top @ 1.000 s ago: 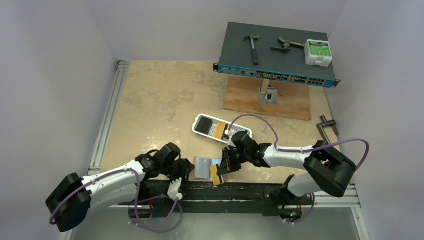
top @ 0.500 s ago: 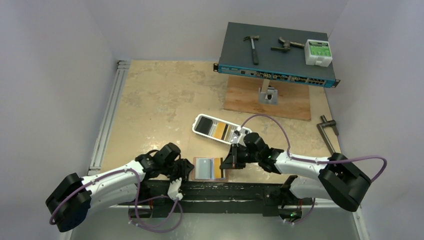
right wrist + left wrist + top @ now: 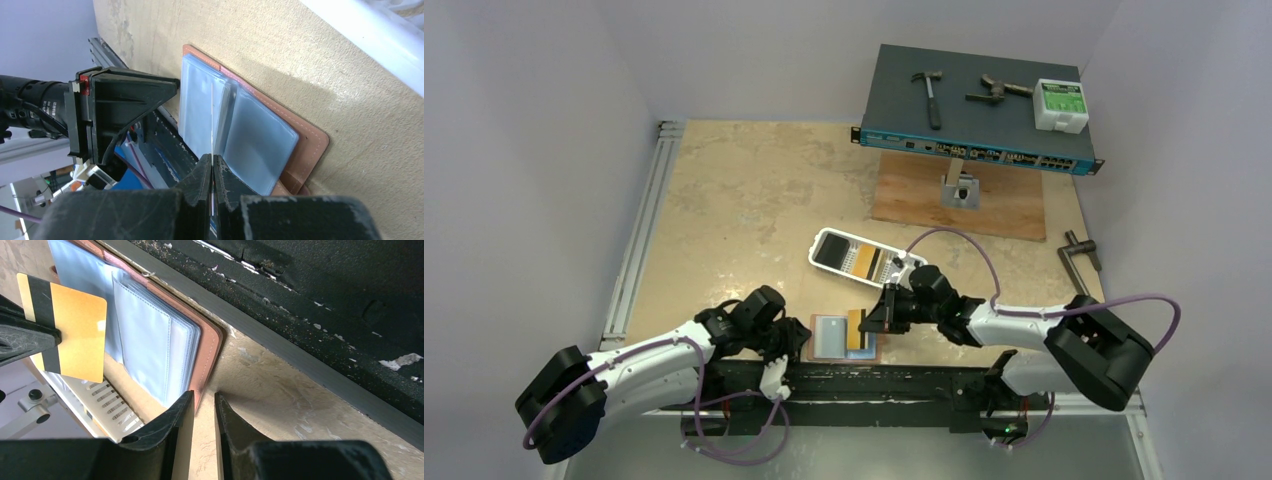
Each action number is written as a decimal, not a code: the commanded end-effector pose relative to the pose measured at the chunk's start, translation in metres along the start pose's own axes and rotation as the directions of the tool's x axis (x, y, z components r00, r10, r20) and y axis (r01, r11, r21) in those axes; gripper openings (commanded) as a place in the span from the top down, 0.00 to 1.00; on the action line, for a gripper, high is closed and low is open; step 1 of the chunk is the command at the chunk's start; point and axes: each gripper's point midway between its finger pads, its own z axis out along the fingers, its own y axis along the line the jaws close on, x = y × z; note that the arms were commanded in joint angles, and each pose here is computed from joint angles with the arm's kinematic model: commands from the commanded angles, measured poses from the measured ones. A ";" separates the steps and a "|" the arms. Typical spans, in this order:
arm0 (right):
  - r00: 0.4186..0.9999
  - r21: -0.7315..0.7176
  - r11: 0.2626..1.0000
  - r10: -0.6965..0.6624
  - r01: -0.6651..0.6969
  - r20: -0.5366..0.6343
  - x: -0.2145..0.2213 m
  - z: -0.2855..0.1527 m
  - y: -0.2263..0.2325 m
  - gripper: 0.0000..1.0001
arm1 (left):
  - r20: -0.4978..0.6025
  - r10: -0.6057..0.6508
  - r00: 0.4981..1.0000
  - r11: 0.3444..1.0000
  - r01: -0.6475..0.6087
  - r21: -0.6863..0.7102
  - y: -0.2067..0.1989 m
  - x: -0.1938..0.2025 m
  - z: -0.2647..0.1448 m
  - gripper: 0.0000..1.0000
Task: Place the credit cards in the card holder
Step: Insert the credit card into the card holder.
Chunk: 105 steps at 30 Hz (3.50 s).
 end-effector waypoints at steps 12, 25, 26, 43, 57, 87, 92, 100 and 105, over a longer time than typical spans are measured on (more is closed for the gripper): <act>0.994 -0.022 0.999 0.036 -0.034 0.108 -0.011 0.003 -0.010 1.00 | 0.014 -0.034 0.999 0.998 0.035 -0.051 0.008 -0.002 0.003 0.82; 0.990 -0.100 0.994 0.060 -0.048 0.124 -0.008 -0.002 -0.002 1.00 | 0.027 -0.012 1.000 0.999 0.014 -0.046 0.009 -0.005 0.005 0.83; 0.990 -0.104 0.994 0.059 -0.046 0.126 -0.008 -0.003 -0.001 1.00 | 0.026 -0.014 1.000 0.999 0.015 -0.044 0.008 -0.005 0.005 0.83; 0.990 -0.127 0.990 0.071 -0.056 0.120 -0.008 0.000 0.000 1.00 | 0.019 -0.011 1.000 0.999 0.012 -0.047 0.008 -0.005 0.004 0.89; 0.995 -0.148 0.987 0.073 -0.062 0.070 -0.002 0.010 0.001 1.00 | 0.016 -0.011 1.000 0.999 0.012 -0.051 0.008 -0.005 0.003 0.92; 0.997 -0.119 0.990 0.076 -0.077 -0.007 0.018 0.014 -0.003 1.00 | 0.019 0.001 1.000 0.999 0.000 -0.041 0.004 -0.007 0.005 1.00; 0.997 -0.096 0.992 0.075 -0.076 -0.013 0.018 0.015 -0.006 1.00 | 0.020 0.010 1.000 0.999 -0.009 -0.048 0.005 -0.007 0.005 1.00; 0.998 -0.101 0.993 0.053 -0.057 -0.046 0.020 0.023 -0.005 1.00 | 0.019 0.014 1.000 0.998 -0.013 -0.055 0.008 -0.007 0.005 1.00; 0.997 -0.110 0.992 0.047 -0.054 -0.062 0.022 0.027 -0.004 1.00 | 0.018 0.010 1.000 0.999 -0.009 -0.052 0.007 -0.007 0.005 1.00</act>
